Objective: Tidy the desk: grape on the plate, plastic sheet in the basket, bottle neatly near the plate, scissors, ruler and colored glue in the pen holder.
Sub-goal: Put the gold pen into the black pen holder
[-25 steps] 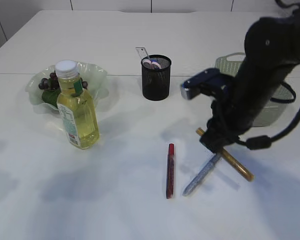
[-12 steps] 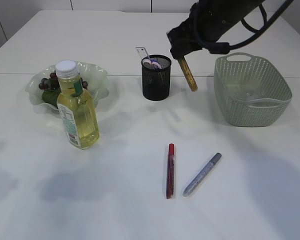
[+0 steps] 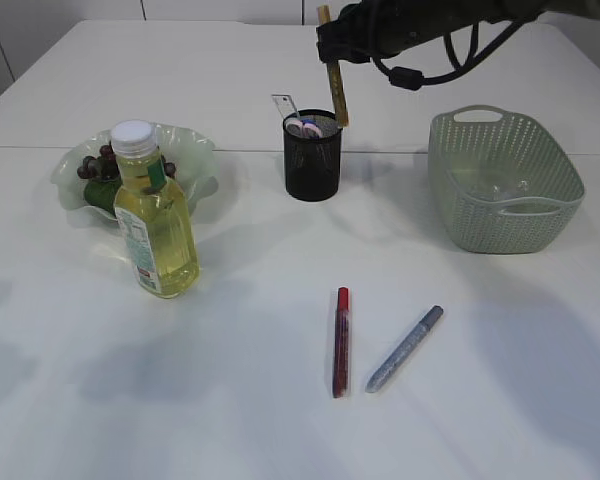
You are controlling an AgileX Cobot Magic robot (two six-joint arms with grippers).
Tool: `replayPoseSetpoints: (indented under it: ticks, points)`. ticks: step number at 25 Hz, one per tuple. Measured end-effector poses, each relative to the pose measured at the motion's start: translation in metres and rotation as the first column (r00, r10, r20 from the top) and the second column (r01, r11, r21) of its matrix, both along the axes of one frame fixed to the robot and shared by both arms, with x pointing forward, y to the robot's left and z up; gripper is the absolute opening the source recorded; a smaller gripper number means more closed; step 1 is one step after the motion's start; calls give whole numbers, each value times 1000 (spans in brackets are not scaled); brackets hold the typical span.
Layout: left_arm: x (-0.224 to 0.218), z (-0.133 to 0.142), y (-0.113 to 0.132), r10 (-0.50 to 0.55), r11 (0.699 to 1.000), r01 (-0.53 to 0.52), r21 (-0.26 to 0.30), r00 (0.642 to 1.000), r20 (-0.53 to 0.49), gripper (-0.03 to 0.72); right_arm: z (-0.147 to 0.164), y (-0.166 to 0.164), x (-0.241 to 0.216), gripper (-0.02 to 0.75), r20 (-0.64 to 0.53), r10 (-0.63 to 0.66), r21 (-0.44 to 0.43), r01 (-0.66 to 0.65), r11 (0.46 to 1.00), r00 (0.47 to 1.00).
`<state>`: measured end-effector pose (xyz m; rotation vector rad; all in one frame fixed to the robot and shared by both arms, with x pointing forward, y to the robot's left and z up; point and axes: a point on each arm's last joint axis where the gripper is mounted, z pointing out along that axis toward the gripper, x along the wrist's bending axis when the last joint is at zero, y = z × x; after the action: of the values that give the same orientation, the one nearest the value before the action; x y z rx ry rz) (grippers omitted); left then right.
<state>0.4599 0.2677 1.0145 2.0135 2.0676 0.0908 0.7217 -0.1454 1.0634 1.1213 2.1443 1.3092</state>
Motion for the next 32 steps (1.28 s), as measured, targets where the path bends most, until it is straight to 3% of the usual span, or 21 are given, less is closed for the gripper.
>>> replayPoseSetpoints:
  ticks: [7, 22, 29, 32]
  points:
    - [0, 0, 0, 0, 1000, 0, 0, 1000, 0, 434, -32, 11, 37, 108, 83, 2, 102, -11, 995, 997]
    - [0, 0, 0, 0, 1000, 0, 0, 1000, 2, 434, -39, 7, 58, 108, 222, -71, 69, 57, 996, 973]
    - [0, 0, 0, -1, 1000, 1, 2, 1000, 2, 434, -63, 6, 65, 117, 182, -107, 101, 89, 991, 978]
    - [0, 0, 0, 0, 1000, 0, 2, 1000, 2, 434, -65, 7, 66, 183, 162, -126, 145, 102, 984, 979]
